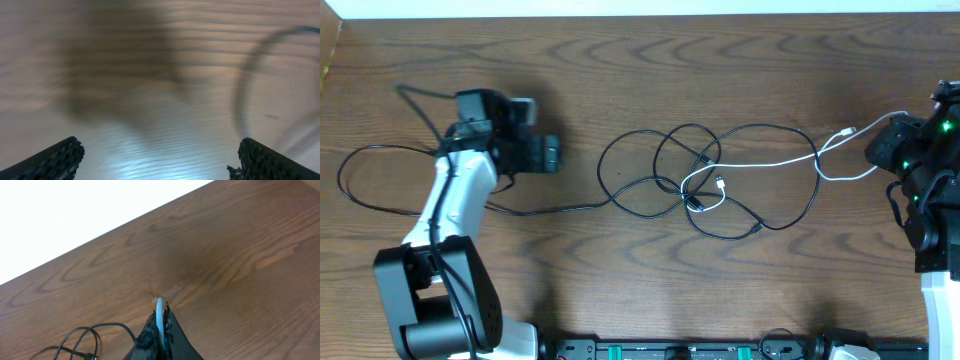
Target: Untangle cables
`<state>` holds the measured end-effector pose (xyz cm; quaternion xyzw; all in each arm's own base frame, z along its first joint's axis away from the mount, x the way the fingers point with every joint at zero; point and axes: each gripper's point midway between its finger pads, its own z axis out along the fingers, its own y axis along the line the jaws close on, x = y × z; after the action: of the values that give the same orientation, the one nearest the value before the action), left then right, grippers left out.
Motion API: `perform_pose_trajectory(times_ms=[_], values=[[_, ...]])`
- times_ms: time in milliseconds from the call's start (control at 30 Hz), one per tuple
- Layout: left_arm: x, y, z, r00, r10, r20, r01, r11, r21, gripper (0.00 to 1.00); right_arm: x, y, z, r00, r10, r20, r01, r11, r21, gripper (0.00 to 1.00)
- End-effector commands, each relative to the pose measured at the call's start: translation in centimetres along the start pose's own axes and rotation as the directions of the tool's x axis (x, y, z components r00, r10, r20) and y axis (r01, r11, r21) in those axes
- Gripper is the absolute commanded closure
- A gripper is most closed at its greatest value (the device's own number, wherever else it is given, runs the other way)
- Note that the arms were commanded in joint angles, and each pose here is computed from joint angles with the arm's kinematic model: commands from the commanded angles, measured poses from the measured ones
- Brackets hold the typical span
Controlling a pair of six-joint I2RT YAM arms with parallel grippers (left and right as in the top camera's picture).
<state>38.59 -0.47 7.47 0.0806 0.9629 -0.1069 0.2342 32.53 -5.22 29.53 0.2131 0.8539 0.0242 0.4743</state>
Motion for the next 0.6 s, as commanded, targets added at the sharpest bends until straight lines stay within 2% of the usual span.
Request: perform_pose_trajectory(times_ms=[0, 200, 433, 567], values=[[-1.3, -5.0, 0.0, 0.978, 0.198, 0.061, -0.206, 0.964, 0.17, 0.02, -0.2, 0.0, -0.1, 1.0, 0.01, 0.004, -0.01, 1.0, 0.0, 0.99], [0.8, -10.1, 0.6, 0.892, 0.451, 0.037, -0.444, 0.857, 0.263, 0.02, -0.2, 0.0, -0.1, 1.0, 0.01, 0.004, -0.01, 1.0, 0.0, 0.99], [3.8, -13.8, 0.6, 0.704, 0.709, 0.051, -0.676, 0.646, 0.356, 0.02, -0.2, 0.0, -0.1, 1.0, 0.01, 0.004, -0.01, 1.0, 0.0, 0.99], [4.4, -14.8, 1.0, 0.612, 0.786, 0.085, -0.751, 0.545, 0.373, 0.02, -0.2, 0.0, -0.1, 1.0, 0.01, 0.004, -0.01, 1.0, 0.0, 0.99]])
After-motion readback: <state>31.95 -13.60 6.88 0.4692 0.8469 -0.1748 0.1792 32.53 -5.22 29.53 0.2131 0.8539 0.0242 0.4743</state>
